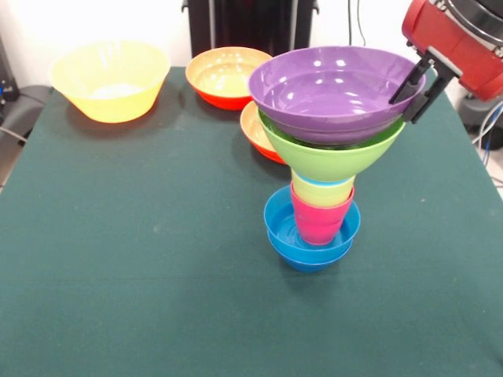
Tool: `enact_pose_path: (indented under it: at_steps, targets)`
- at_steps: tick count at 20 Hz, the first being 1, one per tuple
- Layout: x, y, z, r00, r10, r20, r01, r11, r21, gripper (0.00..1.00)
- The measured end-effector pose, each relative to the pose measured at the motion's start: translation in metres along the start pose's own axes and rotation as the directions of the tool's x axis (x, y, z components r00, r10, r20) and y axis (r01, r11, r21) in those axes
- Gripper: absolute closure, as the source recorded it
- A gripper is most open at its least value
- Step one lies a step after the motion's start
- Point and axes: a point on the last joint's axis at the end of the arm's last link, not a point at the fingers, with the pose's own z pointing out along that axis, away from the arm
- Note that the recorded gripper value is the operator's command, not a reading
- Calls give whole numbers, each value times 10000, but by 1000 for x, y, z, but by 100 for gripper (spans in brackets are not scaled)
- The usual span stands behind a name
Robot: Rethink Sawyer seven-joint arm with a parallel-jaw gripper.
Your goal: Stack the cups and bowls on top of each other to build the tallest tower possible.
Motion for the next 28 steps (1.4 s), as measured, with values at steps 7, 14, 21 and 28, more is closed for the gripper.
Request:
enact_pose_path:
  at_steps: [7, 14, 21, 28]
  targets:
    - [-2, -5, 5, 9999, 131, -92, -130, 9999, 70, 100]
    - [-3, -8, 7, 9997, 202, -145, -201, 9997, 109, 100]
    - [-3, -8, 8, 9997, 204, -147, -203, 9997, 110, 100]
    - [-3, -8, 8, 9997, 204, -147, -203, 9997, 111, 100]
